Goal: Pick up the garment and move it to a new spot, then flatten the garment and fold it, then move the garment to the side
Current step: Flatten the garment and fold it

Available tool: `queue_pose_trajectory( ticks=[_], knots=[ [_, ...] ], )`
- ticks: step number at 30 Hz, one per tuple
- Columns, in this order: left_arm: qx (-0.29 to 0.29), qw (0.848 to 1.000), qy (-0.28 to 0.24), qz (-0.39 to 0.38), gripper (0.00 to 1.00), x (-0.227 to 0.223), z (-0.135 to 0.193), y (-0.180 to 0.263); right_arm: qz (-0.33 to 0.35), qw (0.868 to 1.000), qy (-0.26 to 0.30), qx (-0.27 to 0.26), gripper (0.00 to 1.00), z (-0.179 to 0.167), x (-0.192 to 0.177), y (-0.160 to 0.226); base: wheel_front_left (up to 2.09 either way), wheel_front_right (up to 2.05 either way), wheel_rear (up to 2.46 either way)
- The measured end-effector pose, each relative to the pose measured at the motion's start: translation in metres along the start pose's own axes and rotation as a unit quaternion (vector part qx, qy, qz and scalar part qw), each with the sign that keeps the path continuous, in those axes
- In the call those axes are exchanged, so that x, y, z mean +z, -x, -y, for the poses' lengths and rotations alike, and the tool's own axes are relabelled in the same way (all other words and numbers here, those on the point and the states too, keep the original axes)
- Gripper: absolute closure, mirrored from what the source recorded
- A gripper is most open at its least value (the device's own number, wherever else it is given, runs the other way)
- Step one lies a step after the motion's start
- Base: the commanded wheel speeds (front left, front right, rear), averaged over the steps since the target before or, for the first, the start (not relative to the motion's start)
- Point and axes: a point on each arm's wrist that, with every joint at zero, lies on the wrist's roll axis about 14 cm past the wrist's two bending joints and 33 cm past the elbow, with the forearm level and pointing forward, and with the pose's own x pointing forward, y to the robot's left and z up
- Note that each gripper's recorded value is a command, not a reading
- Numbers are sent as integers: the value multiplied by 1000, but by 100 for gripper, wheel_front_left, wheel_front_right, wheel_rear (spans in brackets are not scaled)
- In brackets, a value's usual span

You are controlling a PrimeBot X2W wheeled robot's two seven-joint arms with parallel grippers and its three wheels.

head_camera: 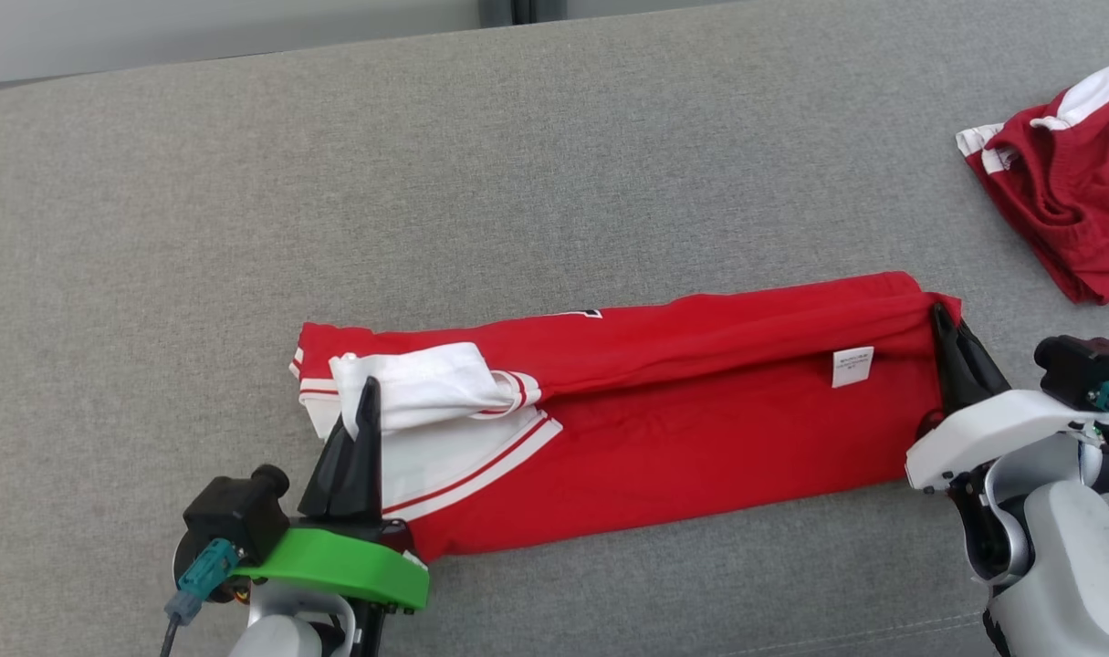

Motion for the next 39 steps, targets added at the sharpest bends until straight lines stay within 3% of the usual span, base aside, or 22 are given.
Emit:
queue_pose_trajectory(
  ticks=[1, 2, 3, 4, 5, 23, 32, 39],
  knots=[
    [1, 1000, 1, -2, 59, -2, 0, 1, 0, 1000, -1, -2, 88, 0, -1, 2, 0, 0, 0],
    [4, 1000, 1, -1, 18, -2, 0, 3, 2, 1000, -4, -6, 70, 1, -2, 4, 0, 0, 0],
    [7, 1000, 2, -2, 0, -4, -1, 5, 8, 1000, -9, -10, 53, 2, -2, 7, 0, 0, 0],
    [8, 1000, 4, -3, 0, -5, -1, 7, 10, 1000, -11, -12, 3, 2, -3, 9, 0, 0, 0],
    [10, 1000, 6, -4, 0, -6, -1, 10, 11, 1000, -11, -14, 0, 3, -4, 12, 0, 0, 0],
    [94, 991, -46, 87, 0, 51, -46, 29, 37, 998, -6, -55, 0, 22, 6, 45, 0, 0, 0],
    [104, 988, -53, 105, 0, 61, -47, 36, -39, 999, 23, -14, 0, 3, -6, 29, 0, 0, 0],
    [127, 984, -55, 109, 0, 64, -58, 46, -127, 991, 46, -9, 0, 6, -35, 23, 0, 0, 0]
  ],
)
